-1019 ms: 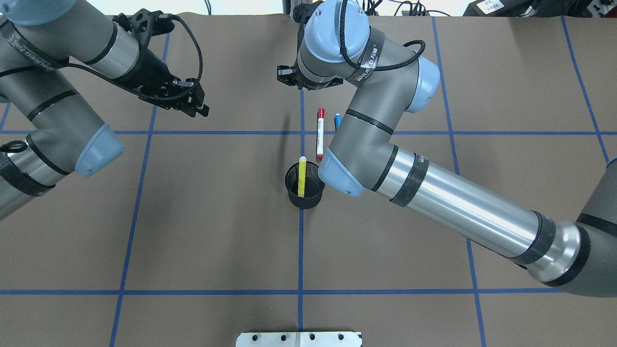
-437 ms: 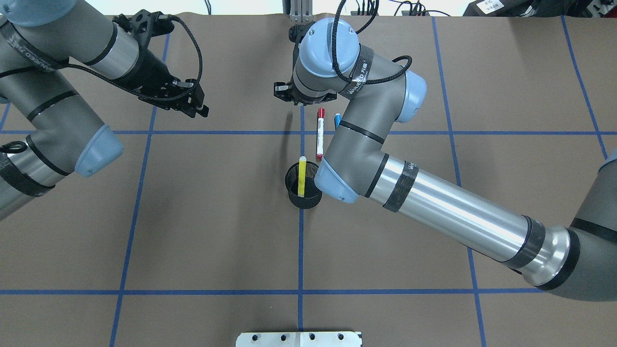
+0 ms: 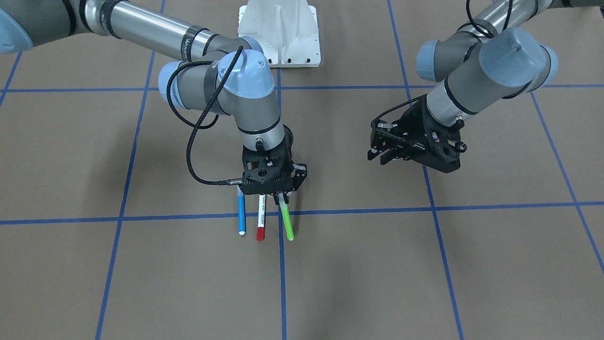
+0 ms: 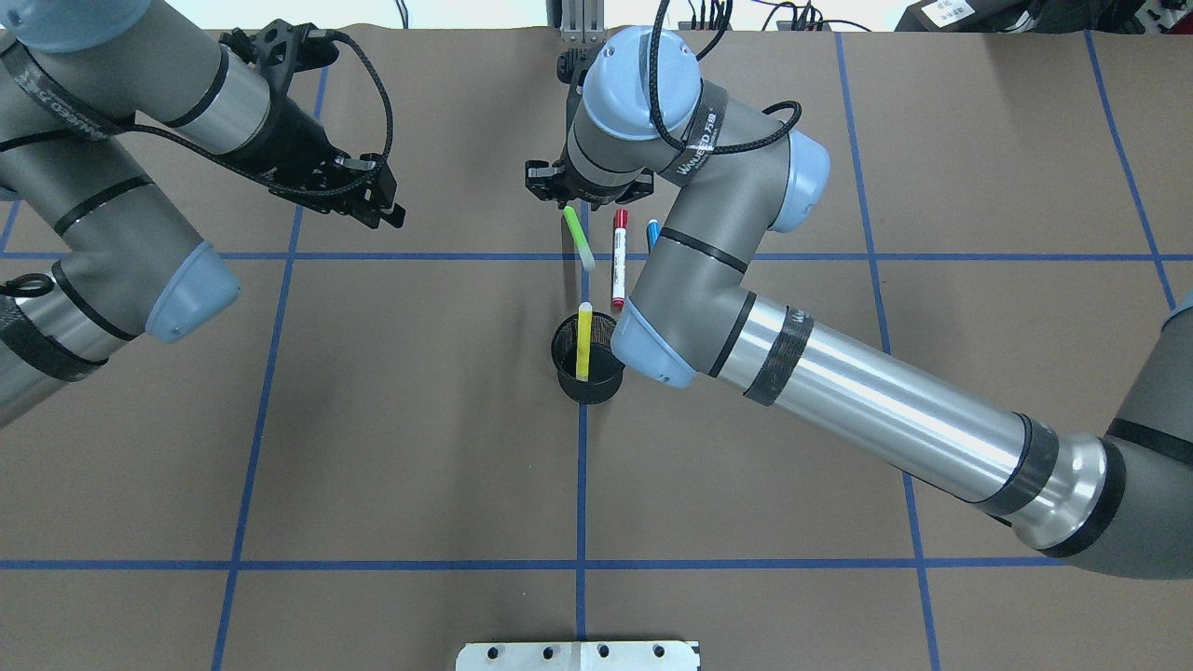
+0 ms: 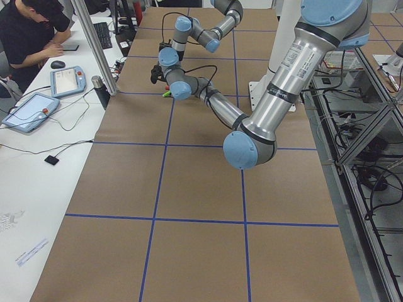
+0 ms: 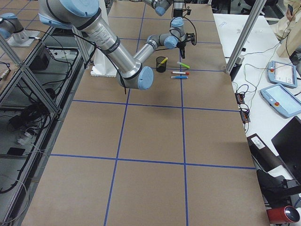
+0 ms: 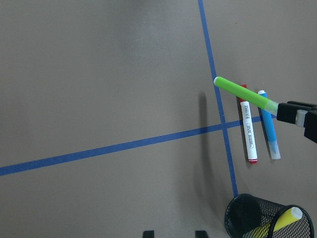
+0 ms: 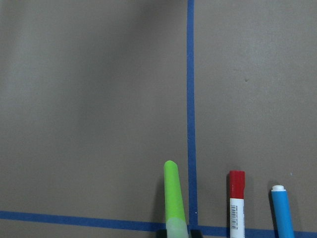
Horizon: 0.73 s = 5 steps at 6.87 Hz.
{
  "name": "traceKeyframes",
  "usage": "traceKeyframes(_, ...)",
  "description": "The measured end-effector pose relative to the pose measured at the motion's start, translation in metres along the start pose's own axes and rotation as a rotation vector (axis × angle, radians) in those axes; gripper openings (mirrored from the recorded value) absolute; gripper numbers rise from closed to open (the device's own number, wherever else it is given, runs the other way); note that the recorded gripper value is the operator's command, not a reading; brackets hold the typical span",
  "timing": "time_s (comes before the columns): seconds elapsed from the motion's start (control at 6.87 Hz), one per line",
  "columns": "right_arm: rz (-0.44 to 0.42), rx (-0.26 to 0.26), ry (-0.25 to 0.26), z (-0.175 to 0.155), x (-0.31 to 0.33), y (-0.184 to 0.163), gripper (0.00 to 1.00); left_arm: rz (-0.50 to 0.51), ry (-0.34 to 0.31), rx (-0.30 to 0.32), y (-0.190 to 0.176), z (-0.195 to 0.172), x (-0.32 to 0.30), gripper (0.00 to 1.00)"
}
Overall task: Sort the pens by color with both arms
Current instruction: 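Lower the green marker beside the white marker and open the right gripper, then withdraw the right gripper while the left gripper reaches toward the cup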
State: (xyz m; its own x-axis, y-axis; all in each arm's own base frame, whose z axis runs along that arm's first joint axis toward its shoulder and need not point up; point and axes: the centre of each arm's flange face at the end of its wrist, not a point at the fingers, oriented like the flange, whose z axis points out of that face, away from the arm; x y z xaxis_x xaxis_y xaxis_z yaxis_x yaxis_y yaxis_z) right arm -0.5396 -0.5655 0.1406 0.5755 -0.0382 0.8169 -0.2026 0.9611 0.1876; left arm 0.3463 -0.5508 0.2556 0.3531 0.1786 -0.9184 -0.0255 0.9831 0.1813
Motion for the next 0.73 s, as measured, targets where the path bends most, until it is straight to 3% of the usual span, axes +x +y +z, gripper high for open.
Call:
traceKeyframes(0.29, 0.024, -0.077, -0.050, -0.036, 0.046, -0.017, 0.75, -0.003, 0.005, -0.016, 0.006, 0.013, 0.012, 0.40)
traceKeyframes(0.73, 0.045, -0.151, -0.077, -0.082, 0.165, -0.038, 0.79, -0.037, 0.003, -0.004, 0.027, 0.057, 0.068, 0.39)
